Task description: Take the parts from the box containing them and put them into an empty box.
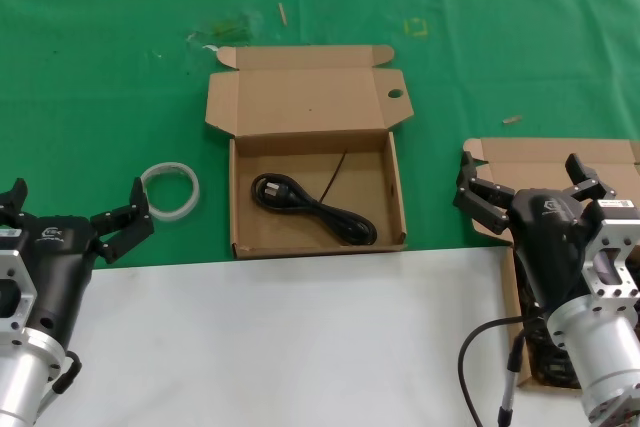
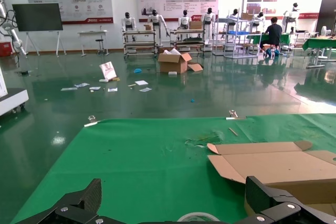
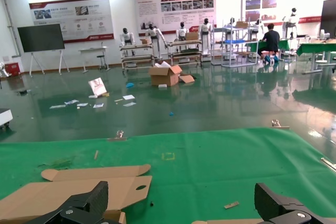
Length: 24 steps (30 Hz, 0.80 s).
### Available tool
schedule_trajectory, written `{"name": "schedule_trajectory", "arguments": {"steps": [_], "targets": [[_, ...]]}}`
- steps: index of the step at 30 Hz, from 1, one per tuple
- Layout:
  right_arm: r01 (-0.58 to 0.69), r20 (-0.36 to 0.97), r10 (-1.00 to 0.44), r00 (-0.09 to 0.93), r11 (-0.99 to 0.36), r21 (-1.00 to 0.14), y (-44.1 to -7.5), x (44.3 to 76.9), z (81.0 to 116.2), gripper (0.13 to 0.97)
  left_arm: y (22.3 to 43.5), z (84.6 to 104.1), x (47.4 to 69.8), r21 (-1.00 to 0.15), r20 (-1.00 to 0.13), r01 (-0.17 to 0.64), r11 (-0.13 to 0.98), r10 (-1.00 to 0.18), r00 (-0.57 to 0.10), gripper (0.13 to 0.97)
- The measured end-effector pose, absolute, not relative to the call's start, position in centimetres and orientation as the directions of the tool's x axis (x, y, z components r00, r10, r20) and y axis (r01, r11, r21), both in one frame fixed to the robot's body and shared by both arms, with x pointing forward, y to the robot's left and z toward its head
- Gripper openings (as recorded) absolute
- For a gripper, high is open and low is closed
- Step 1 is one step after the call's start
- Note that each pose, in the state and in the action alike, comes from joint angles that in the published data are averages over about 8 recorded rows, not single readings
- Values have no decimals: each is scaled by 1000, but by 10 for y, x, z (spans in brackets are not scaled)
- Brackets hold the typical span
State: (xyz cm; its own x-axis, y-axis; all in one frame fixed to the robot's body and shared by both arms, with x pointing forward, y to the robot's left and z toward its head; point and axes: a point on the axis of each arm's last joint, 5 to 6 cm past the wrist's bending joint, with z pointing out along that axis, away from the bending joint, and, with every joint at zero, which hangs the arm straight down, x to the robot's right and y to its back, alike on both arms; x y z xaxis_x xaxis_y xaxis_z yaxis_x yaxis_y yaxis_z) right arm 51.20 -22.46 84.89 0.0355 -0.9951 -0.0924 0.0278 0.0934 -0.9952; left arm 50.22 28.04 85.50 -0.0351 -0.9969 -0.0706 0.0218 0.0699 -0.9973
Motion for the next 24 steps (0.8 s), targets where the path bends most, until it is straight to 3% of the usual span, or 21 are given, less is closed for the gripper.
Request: {"name": "schedule_trajectory", "arguments": {"steps": [24], "targets": [[28,-93,-995,35,94,-995,-225,512,849,966,280,855,502,-997,-71,22,70,-997,-35,966]]}}
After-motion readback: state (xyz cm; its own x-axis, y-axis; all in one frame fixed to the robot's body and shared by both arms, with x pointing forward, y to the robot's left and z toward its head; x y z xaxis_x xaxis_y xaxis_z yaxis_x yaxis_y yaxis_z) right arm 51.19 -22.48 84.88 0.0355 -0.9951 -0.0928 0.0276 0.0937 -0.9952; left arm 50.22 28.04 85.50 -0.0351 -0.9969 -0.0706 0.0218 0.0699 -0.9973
